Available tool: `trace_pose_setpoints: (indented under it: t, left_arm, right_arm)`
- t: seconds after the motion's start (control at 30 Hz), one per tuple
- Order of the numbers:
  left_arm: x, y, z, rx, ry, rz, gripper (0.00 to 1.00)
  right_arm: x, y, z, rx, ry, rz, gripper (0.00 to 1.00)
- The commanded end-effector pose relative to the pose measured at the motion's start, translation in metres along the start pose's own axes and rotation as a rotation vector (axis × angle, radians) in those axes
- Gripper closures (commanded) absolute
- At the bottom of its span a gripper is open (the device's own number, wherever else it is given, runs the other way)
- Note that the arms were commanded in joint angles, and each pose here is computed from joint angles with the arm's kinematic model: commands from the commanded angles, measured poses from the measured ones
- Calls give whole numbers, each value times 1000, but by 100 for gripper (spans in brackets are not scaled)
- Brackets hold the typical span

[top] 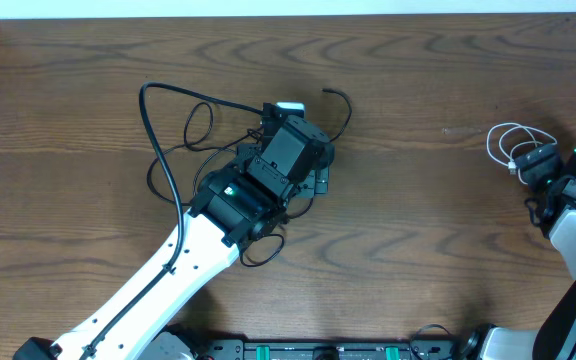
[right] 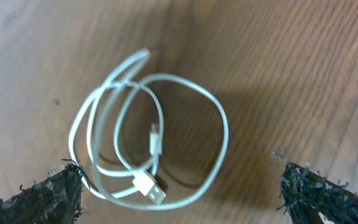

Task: Untangle cables

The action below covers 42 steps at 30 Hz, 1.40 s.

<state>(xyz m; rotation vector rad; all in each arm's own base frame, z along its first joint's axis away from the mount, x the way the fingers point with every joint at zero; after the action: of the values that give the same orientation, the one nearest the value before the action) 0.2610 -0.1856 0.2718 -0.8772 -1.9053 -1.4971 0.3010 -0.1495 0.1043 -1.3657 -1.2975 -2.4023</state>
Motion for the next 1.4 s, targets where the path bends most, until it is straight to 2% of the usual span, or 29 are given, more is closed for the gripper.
trace_pose_setpoints:
  t: [0.0,0.17,0.37,0.6,1.07,1.37]
  left_arm:
    - [4,5,0,4,7,-21,7]
    - [4,5,0,4,7,-21,7]
    - [4,5,0,4,7,-21,8]
    - [4,5,0,4,7,-21,8]
    - [4,5,0,4,7,-21,8]
    - [4,5,0,4,7,-21,8]
  right_arm:
    - [0,-13,2,118,62,87,1]
    - [8,-46,14,186,244,293,1]
    - [15,-60,20,167,327,385,1]
    - [21,-77,25,179,337,477,1]
    - [28,-96,81,534,513,410,1]
    - [34,-106,101,606,564,397,1]
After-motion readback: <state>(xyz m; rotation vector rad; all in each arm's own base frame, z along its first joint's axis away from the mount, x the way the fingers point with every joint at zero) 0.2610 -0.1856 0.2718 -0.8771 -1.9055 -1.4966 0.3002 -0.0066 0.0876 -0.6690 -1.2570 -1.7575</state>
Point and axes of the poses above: each gripper's point midway between its finger pads, its own x axis back along the fingers, its own z axis along the line the jaws close on, y = z × x, the point moved 7 cm from there along x, back along the fingers, and after that the axes turned 12 degrees about x, right-handed, at the moved point
